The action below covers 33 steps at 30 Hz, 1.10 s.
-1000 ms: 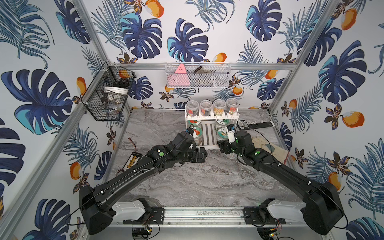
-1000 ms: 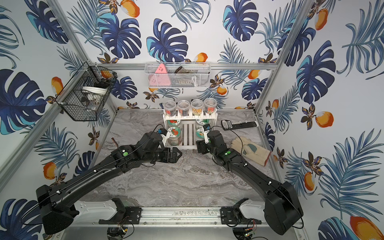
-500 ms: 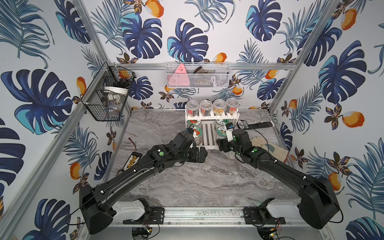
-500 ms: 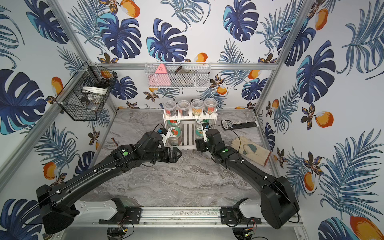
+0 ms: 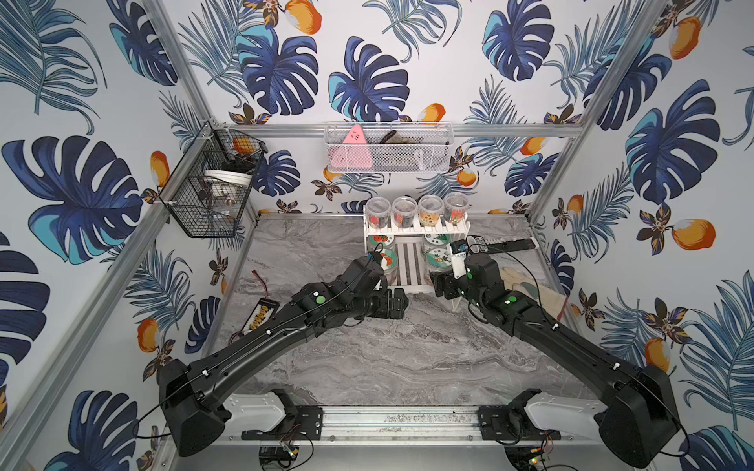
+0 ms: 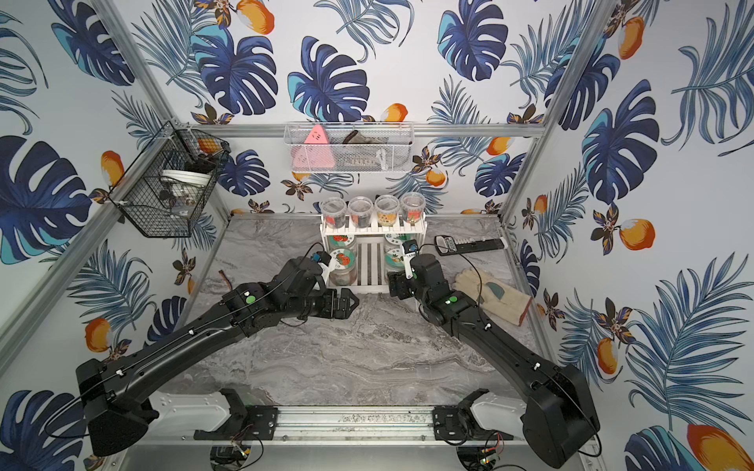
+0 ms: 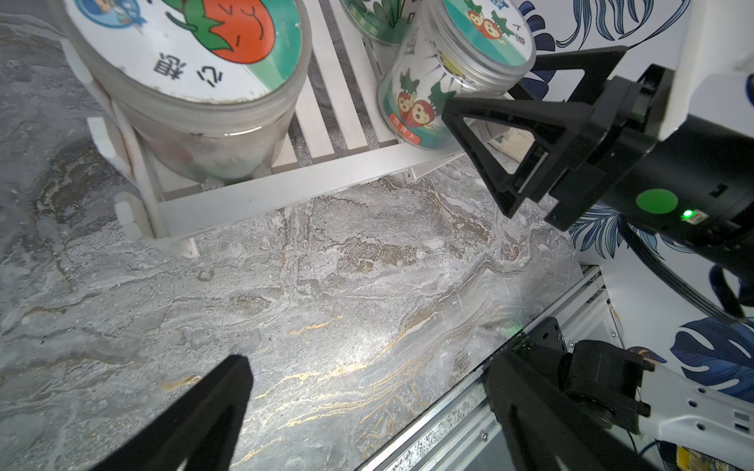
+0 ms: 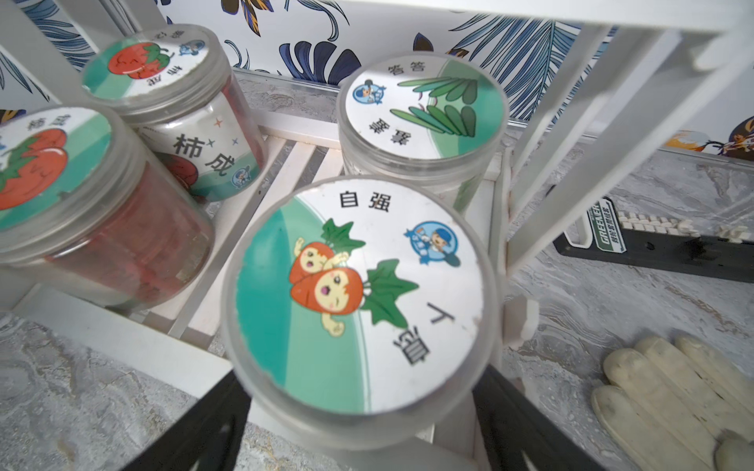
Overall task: Place the seed container on the shelf
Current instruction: Place the seed jar on the shelf, then reset both arms
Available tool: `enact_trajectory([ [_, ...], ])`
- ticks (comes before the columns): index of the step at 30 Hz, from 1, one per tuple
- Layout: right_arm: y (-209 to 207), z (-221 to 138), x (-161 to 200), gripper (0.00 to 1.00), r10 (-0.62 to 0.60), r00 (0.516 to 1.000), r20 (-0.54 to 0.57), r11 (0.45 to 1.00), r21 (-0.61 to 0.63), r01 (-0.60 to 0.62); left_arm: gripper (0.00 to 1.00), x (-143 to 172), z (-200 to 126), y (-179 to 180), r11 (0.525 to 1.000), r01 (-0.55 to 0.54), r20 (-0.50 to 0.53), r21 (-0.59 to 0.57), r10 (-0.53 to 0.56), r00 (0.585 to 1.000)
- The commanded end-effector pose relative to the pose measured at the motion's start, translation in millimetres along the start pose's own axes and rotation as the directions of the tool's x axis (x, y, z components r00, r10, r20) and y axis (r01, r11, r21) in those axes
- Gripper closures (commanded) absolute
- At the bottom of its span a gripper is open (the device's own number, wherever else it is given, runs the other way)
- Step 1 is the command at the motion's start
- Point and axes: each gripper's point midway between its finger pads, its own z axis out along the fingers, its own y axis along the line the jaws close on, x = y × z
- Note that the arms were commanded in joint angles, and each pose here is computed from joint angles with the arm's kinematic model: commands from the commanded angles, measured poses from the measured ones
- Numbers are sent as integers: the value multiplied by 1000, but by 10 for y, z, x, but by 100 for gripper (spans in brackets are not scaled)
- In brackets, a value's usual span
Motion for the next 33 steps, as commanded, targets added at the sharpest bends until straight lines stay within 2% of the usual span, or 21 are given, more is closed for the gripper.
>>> enact_trajectory([
  [1, -28, -25, 121, 18, 24, 999, -26, 1000, 7, -24, 1, -27, -10, -16, 1000, -10, 10, 8, 10, 1000],
  [4, -29, -16, 83, 25, 28, 1000, 5, 1000, 4, -28, 1, -24, -7, -21, 1000, -12, 7, 9, 12, 1000],
  [12, -102, 105, -76, 31, -22, 999, 38, 998, 63, 20, 1, -22, -29, -3, 1000, -9, 9, 1, 9, 1000],
  [19, -42, 107, -76, 31, -26, 998, 53, 999, 27, 25, 1, -3, -36, 25, 1000, -12, 6, -10, 12, 1000],
  [24, -80, 81, -33, 31, -34, 998, 47, 999, 44, 32, 1, 5, -30, 36, 1000, -10, 7, -11, 10, 1000],
  [33, -221, -191, -94, 26, 6, 995, 101, 995, 97, -16, 1, -10, -59, 130, 998, -11, 30, -55, 13, 999],
])
